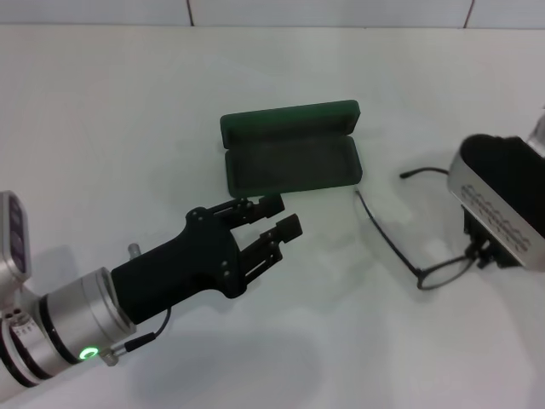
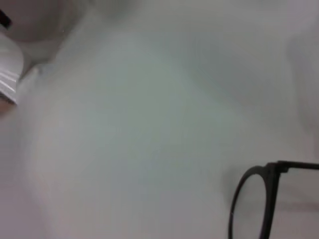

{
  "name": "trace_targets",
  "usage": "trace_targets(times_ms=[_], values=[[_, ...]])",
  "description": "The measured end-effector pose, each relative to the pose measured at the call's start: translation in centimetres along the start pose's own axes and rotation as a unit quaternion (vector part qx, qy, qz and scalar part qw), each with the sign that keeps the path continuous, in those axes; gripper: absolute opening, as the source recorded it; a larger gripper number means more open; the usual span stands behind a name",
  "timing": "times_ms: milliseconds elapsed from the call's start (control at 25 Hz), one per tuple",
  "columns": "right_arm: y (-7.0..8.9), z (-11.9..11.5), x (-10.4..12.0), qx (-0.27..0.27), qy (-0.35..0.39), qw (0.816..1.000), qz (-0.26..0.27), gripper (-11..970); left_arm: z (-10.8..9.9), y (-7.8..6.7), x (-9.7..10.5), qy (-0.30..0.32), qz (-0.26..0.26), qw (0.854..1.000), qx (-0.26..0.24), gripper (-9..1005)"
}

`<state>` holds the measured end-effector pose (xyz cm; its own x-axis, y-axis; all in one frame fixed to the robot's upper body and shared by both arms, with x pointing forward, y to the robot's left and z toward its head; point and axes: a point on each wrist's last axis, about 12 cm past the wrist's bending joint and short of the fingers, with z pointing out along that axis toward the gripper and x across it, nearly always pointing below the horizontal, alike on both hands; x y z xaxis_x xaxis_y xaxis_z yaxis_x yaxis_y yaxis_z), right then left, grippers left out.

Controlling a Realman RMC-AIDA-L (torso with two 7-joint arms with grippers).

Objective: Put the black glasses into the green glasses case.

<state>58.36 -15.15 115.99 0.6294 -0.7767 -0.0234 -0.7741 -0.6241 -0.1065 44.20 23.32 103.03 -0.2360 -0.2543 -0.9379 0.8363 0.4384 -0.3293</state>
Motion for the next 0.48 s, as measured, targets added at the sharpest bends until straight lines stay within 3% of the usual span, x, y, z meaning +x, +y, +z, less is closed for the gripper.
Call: trace_targets(times_ms=[240, 480], values=[[2.3, -2.2, -0.5, -0.008, -0.079, 0.997, 0.017, 116, 0.1, -0.2, -0.3, -0.01, 0.004, 1.0, 0.013, 383], [4.8, -5.1, 0.9, 0.026, -0.164, 0.984, 0.063, 115, 0.0, -0.7, -1.3, -0.045, 0.007, 0.998, 0.043, 383]])
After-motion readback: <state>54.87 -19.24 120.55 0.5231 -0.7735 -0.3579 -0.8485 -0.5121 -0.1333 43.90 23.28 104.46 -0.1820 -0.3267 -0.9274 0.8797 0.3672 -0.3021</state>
